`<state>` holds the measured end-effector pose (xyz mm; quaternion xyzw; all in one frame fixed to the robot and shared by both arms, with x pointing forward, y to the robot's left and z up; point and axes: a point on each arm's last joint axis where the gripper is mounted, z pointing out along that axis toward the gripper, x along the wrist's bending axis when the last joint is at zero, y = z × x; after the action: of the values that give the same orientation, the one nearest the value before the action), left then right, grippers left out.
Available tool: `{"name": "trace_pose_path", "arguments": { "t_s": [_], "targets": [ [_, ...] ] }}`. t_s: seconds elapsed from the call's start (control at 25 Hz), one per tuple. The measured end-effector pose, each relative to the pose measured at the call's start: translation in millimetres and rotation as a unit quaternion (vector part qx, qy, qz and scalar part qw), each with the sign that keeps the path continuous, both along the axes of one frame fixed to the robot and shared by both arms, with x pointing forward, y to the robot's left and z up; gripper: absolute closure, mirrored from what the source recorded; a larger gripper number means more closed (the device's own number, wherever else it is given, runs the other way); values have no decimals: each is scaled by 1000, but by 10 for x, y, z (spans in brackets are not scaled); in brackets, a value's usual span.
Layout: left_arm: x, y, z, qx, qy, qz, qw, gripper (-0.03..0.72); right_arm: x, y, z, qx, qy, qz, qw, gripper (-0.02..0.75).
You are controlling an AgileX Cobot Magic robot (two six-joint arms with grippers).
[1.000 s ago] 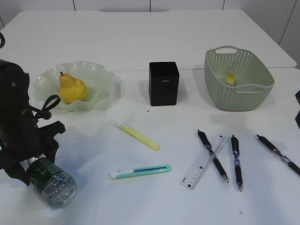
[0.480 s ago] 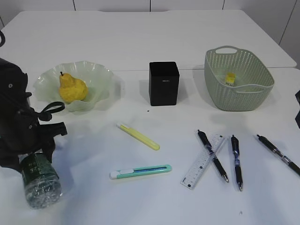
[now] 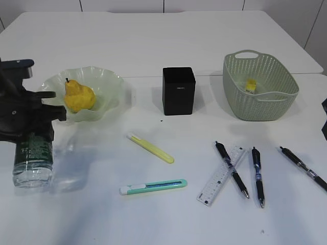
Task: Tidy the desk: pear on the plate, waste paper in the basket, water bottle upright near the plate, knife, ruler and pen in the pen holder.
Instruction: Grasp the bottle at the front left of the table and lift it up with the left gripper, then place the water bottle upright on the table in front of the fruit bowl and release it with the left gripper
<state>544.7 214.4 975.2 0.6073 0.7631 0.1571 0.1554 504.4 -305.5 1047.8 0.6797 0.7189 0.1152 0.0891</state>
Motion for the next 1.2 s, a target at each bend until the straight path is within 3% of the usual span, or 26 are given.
{"name": "trace_pose_path", "arguments": {
  "t_s": [0.16, 0.4, 0.52, 0.84, 1.08, 1.2],
  "targets": [
    [-55, 26, 142, 6, -49, -35, 998, 295, -3, 0, -1, 0, 2, 0, 1000, 360],
    [-382, 65, 99, -23, -129, -99, 986, 295, -20, 2, -5, 1, 11, 1, 1000, 360],
    [-556, 74, 101, -33, -176, -143, 973, 295, -27, 2, -8, 1, 16, 1, 1000, 360],
    [-830, 74, 157, -18, -249, -247, 936, 295, -48, 4, -13, 2, 27, 2, 1000, 360],
    [-904, -31, 228, -56, -309, -303, 900, 295, -68, 6, -17, 3, 38, 2, 999, 360],
    [-907, -64, 258, -67, -326, -319, 887, 295, -78, 6, -19, 3, 44, 3, 999, 360]
  ]
}}
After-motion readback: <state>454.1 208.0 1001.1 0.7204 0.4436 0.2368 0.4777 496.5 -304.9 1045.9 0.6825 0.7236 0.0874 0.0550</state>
